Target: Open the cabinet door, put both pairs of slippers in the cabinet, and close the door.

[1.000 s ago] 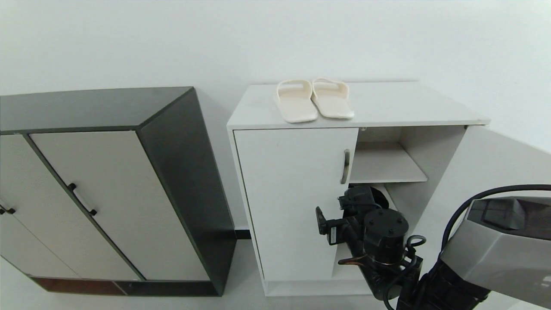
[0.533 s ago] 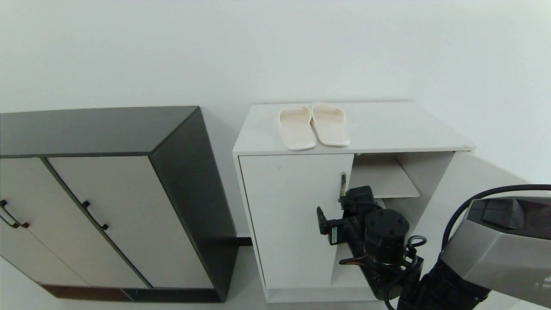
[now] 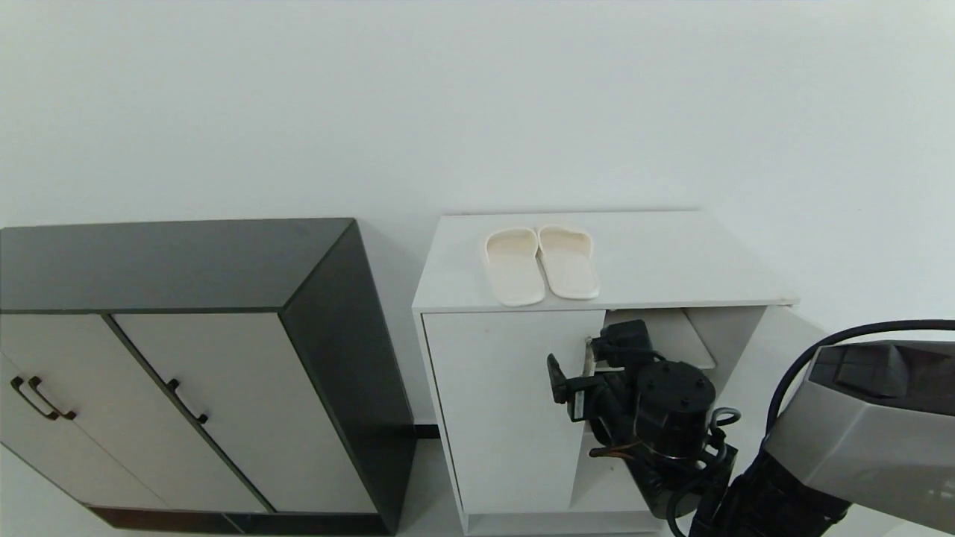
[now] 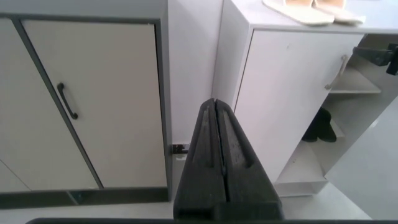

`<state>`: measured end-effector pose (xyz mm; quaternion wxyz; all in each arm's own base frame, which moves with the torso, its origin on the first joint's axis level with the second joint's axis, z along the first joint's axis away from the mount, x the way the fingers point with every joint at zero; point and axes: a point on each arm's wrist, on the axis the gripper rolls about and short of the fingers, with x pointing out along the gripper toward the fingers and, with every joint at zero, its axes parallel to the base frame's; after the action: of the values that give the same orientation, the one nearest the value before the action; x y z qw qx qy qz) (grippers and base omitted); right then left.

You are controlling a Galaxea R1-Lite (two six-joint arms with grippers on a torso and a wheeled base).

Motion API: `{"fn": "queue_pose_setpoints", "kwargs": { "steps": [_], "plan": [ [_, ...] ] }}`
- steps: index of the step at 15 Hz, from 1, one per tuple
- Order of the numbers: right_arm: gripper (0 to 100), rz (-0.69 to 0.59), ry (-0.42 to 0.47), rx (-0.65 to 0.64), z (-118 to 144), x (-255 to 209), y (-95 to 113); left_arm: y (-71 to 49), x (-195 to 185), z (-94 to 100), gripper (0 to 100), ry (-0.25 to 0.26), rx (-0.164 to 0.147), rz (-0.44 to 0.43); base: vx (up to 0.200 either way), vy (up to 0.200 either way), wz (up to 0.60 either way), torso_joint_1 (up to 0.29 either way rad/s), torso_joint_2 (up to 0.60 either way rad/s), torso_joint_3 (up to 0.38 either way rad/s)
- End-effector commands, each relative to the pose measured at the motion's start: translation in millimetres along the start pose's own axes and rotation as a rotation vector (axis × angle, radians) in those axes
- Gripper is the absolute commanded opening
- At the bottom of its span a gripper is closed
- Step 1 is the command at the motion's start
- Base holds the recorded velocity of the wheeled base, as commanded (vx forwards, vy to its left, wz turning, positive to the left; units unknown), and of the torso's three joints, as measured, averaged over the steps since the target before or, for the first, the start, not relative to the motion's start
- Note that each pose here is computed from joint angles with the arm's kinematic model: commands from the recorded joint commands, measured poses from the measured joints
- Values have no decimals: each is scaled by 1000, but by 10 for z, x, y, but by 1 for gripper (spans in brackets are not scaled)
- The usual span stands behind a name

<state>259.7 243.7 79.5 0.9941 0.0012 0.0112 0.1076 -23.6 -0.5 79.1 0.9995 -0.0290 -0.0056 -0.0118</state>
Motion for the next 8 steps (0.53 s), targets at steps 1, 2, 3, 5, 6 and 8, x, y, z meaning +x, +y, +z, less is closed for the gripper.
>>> {"fn": "queue_pose_setpoints", "kwargs": {
  "steps": [1, 2, 3, 5, 6, 8],
  "plan": [
    [100, 22, 3, -7, -23, -20, -12, 0, 0, 0, 0, 0, 0, 0, 0, 0, 0, 256, -603, -334],
    [100, 33, 4, -34, -37, -40, -23, 0, -1, 4, 0, -2, 0, 0, 0, 0, 0, 217, -515, -276],
    [100, 37, -6, -51, -42, -51, -29, 0, 0, 0, 0, 0, 0, 0, 0, 0, 0, 110, -242, -129],
    [100, 122, -53, -60, 64, -163, -73, 0, -1, 4, 0, -2, 1, 0, 0, 0, 0, 25, -47, -28],
    [100, 127, -38, -84, 140, -163, -76, 0, -1, 4, 0, -2, 1, 0, 0, 0, 0, 0, 0, 0],
    [100, 148, 88, -64, 420, -133, 31, 0, -1, 6, 0, -3, 1, 0, 0, 0, 0, 0, 0, 0]
  ]
}}
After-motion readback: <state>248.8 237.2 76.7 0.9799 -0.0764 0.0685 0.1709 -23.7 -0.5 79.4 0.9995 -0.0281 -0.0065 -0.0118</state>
